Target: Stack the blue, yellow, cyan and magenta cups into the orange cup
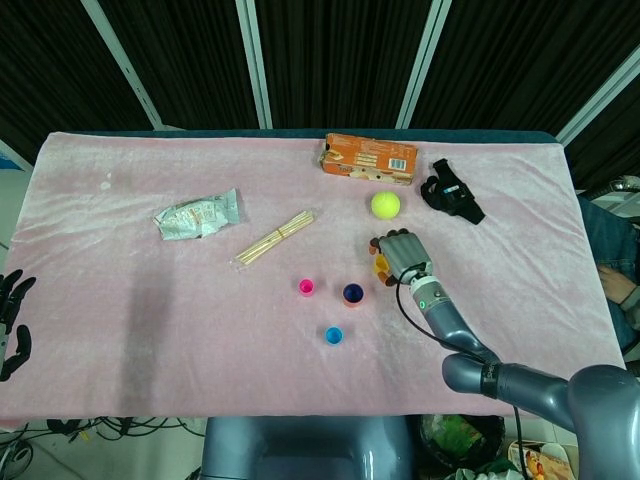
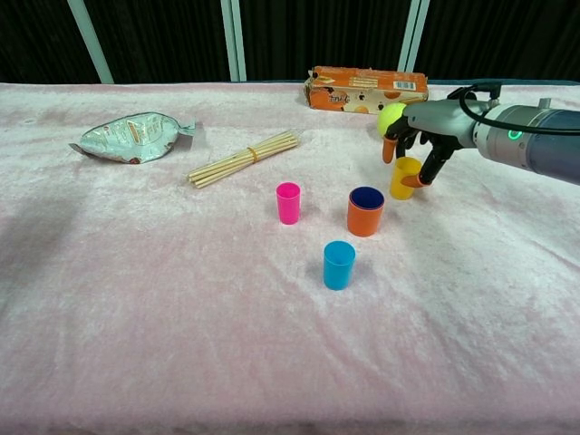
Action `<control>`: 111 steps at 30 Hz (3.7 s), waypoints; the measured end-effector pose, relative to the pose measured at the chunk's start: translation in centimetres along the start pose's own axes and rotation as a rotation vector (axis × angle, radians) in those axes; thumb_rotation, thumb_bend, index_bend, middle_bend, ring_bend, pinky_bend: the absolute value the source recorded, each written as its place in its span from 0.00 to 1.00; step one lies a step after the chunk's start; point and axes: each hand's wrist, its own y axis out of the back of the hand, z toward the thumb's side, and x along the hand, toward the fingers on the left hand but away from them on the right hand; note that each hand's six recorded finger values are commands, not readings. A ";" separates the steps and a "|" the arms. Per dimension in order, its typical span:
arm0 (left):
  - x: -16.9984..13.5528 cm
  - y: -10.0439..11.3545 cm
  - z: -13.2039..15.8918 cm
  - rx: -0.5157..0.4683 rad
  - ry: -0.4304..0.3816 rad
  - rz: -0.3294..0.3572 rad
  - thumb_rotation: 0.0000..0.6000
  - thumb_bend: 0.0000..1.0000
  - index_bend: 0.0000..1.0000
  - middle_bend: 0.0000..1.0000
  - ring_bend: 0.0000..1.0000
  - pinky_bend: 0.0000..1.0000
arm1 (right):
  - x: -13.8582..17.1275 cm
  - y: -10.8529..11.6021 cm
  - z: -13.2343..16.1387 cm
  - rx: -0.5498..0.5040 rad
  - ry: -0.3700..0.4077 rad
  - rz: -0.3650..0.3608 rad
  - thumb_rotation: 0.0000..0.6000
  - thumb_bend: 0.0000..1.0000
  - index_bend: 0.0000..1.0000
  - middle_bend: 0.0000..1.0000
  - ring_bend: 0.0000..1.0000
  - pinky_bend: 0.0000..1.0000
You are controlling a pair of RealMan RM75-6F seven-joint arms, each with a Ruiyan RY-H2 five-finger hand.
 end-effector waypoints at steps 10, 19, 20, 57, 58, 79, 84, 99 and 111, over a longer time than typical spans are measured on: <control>0.0 0.0 0.0 0.000 0.001 -0.001 1.00 0.71 0.09 0.03 0.00 0.01 | -0.2 -0.4 -0.1 -0.002 0.006 -0.004 1.00 0.33 0.50 0.49 0.29 0.21; 0.0 0.0 0.0 -0.002 0.001 -0.001 1.00 0.71 0.09 0.03 0.00 0.01 | 0.0 1.5 0.3 -0.009 0.029 -0.052 1.00 0.36 0.52 0.50 0.29 0.21; 0.0 0.0 0.0 -0.002 0.000 -0.001 1.00 0.71 0.09 0.03 0.00 0.01 | 0.1 1.8 0.4 -0.008 0.034 -0.054 1.00 0.36 0.52 0.50 0.29 0.21; 0.0 0.1 0.1 -0.005 -0.005 0.002 1.00 0.71 0.09 0.03 0.00 0.01 | 7.0 4.4 9.0 0.119 0.283 -0.113 1.00 0.36 0.52 0.50 0.29 0.21; 0.0 0.1 0.0 -0.007 -0.002 0.002 1.00 0.71 0.09 0.03 0.00 0.01 | 6.9 4.1 8.9 0.119 0.281 -0.109 1.00 0.36 0.52 0.50 0.29 0.21; 0.0 0.1 0.0 -0.002 -0.001 0.001 1.00 0.71 0.09 0.03 0.00 0.01 | 6.3 2.7 7.4 0.129 0.250 -0.082 1.00 0.36 0.52 0.50 0.29 0.21; 0.0 0.1 0.0 -0.001 -0.001 0.000 1.00 0.71 0.09 0.03 0.00 0.01 | 6.5 2.3 7.4 0.120 0.253 -0.076 1.00 0.36 0.52 0.49 0.29 0.21; 0.0 0.1 0.0 0.000 0.000 -0.001 1.00 0.71 0.09 0.03 0.00 0.01 | 6.4 0.9 6.6 0.144 0.228 -0.035 1.00 0.25 0.27 0.28 0.23 0.21; 0.0 0.1 0.1 -0.003 -0.002 0.000 1.00 0.71 0.09 0.03 0.00 0.01 | 7.3 2.4 7.2 0.092 0.229 -0.042 1.00 0.21 0.20 0.23 0.22 0.21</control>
